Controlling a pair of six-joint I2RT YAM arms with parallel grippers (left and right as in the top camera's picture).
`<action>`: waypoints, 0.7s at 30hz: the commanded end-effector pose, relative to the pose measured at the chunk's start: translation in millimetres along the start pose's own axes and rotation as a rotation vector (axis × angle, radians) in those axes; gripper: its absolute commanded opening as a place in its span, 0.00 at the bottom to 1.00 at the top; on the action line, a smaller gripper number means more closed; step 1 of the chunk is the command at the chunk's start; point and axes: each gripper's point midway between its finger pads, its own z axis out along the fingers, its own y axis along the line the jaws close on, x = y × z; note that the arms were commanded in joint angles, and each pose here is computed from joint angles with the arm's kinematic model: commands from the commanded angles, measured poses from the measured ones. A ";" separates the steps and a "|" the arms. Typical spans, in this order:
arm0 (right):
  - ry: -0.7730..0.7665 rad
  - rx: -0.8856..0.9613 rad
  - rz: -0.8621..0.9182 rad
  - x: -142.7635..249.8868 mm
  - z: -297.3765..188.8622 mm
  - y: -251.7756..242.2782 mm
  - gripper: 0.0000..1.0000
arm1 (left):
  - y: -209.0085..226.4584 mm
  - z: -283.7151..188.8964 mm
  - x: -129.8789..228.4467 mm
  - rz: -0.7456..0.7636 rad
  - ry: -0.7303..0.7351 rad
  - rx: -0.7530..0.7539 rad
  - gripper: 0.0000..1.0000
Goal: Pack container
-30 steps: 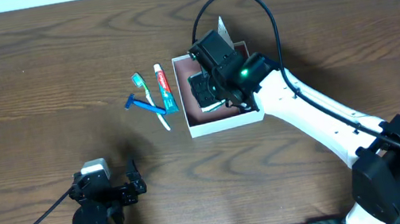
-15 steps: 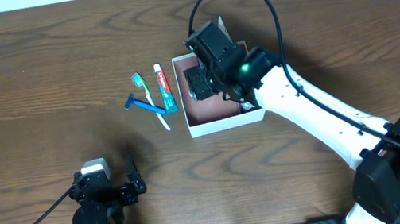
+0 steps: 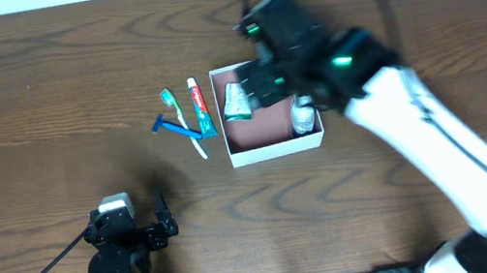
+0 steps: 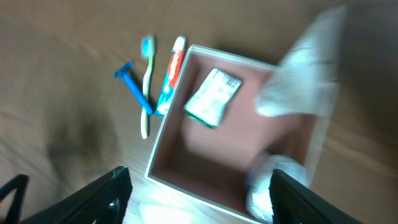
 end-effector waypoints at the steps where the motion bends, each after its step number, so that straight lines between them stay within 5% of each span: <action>1: -0.147 0.082 0.075 -23.4 -66.2 -48.0 0.75 | 2.3 2.5 7.4 -0.010 0.015 -0.008 0.98; 5: -0.172 0.185 0.226 -15.9 -101.2 -111.8 0.79 | 2.3 2.5 7.4 -0.010 0.015 -0.008 0.98; 11: -0.098 0.322 0.458 16.5 -114.9 -192.7 0.99 | 1.9 2.5 5.4 -0.010 0.007 -0.006 0.98; 21: 0.039 0.395 0.613 59.1 -86.3 -236.8 0.99 | -19.0 1.6 6.3 -0.014 0.021 0.114 0.98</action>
